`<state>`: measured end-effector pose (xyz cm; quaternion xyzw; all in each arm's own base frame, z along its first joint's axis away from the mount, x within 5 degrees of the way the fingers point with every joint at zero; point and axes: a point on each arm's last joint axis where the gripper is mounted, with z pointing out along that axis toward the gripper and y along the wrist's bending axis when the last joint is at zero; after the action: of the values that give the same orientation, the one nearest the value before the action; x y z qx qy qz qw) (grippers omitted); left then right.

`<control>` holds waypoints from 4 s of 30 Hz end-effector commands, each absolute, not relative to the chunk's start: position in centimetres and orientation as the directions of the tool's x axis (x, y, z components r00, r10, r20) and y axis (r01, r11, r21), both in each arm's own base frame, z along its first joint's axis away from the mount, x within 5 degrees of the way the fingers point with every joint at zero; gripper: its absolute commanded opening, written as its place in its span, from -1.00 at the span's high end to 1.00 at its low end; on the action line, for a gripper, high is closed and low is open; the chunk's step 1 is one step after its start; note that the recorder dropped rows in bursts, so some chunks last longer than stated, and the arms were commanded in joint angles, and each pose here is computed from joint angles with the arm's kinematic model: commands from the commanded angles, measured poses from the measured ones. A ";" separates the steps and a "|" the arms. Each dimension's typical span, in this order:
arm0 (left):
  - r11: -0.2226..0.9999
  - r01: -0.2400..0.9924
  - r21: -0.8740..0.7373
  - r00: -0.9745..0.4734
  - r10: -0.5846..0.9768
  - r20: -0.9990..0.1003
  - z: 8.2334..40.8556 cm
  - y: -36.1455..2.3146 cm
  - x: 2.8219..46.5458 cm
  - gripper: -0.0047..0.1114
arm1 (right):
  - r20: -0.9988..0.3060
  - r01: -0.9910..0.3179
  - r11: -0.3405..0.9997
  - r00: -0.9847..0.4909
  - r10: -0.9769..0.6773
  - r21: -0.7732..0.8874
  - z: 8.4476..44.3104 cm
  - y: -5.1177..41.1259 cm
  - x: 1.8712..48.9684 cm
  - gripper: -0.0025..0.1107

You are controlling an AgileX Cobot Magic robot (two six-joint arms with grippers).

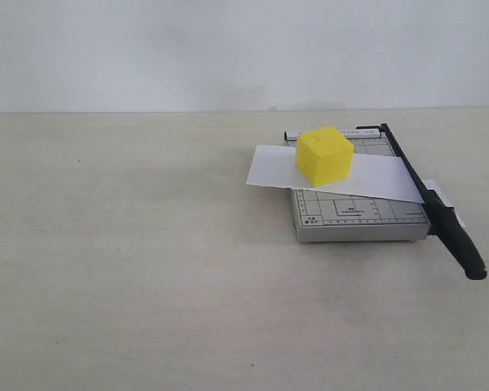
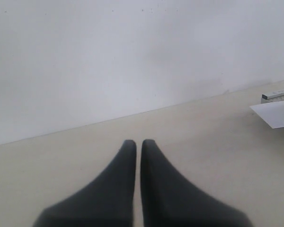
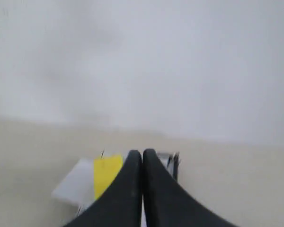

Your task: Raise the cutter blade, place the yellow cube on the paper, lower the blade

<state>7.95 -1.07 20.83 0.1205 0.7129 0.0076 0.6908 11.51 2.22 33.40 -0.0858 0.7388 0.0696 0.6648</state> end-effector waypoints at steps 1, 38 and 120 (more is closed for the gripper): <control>0.972 0.159 0.171 -0.020 0.177 -0.984 20.7 -1.0 7.9 0.84 | -0.993 -0.166 0.984 0.109 -0.042 -0.060 32.5 1.4 7.0 0.96; 0.972 0.159 0.171 -0.020 0.176 -0.984 20.7 -1.0 7.9 0.84 | -0.965 0.130 0.991 -0.254 0.069 0.037 18.2 -0.7 5.3 0.96; 0.988 -0.065 -0.137 -0.249 -0.149 -0.957 18.2 -0.3 5.4 0.84 | -0.959 0.087 0.991 -0.257 0.119 0.099 18.1 -0.2 5.3 0.96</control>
<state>5.39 -0.29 18.16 -0.0630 0.7909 -0.0349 0.6077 5.35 -0.16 18.03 0.0655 0.7953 0.0167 0.6025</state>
